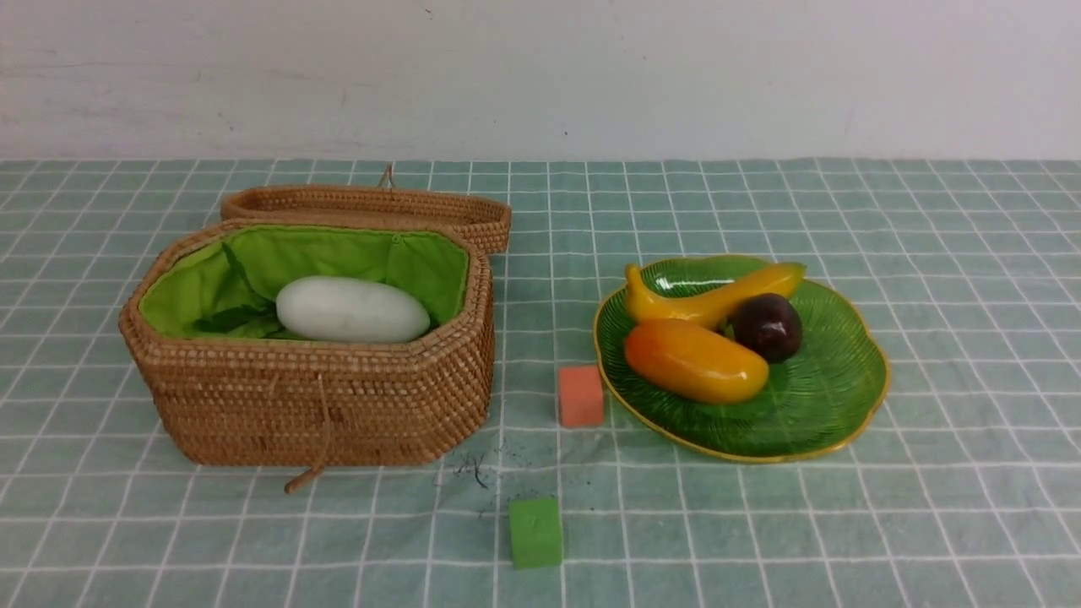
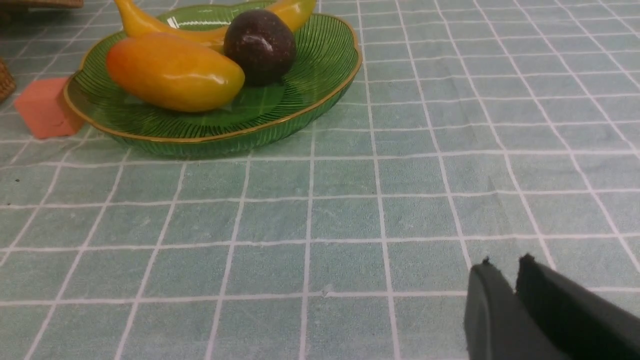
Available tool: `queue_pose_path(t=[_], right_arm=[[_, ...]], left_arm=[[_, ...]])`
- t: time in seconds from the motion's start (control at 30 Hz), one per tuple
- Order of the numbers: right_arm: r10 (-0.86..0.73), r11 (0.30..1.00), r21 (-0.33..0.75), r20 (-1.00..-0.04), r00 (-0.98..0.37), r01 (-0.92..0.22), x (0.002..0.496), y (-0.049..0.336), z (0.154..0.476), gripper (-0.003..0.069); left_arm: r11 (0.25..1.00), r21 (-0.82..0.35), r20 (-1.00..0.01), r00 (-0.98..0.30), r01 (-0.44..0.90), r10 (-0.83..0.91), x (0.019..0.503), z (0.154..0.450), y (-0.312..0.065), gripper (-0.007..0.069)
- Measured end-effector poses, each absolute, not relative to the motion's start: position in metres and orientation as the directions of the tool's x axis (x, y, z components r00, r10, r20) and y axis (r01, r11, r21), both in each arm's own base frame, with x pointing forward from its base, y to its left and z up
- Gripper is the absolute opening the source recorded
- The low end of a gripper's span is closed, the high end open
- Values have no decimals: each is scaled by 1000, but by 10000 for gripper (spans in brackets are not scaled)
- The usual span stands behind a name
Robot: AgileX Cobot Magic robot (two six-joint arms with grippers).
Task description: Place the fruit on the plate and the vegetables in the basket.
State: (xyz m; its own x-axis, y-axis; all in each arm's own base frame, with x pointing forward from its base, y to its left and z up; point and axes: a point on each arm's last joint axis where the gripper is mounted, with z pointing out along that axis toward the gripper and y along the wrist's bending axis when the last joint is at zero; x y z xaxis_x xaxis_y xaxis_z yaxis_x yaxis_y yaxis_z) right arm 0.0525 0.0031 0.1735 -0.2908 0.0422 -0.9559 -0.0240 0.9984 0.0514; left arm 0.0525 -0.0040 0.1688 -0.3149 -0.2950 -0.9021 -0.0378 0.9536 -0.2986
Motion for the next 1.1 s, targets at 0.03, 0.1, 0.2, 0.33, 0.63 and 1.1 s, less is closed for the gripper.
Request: queue_pose_path(t=[0.03, 0.1, 0.2, 0.33, 0.63, 1.1], right_arm=[[42, 998, 51, -956, -291, -24, 53, 3, 174, 85], [42, 998, 51, -956, -291, -24, 53, 3, 174, 88], [42, 998, 51, -956, -291, -24, 53, 3, 174, 91], [42, 998, 51, -956, -291, -24, 53, 3, 174, 95], [42, 998, 51, -956, -291, -24, 53, 3, 174, 107], [42, 998, 51, -956, -291, -24, 53, 3, 174, 112]], left_arm=[[954, -299, -902, -315, -38, -295, 52, 169, -4, -13], [954, -299, -902, -315, -38, -295, 52, 169, -4, -13], [954, -299, -902, -315, -38, -295, 52, 169, -4, -13], [954, -299, -902, -315, -38, -295, 52, 169, -4, -13], [954, -299, -902, -315, -38, -295, 52, 169, -4, -13], [954, -299, -902, -315, -38, -295, 52, 169, -4, -9]])
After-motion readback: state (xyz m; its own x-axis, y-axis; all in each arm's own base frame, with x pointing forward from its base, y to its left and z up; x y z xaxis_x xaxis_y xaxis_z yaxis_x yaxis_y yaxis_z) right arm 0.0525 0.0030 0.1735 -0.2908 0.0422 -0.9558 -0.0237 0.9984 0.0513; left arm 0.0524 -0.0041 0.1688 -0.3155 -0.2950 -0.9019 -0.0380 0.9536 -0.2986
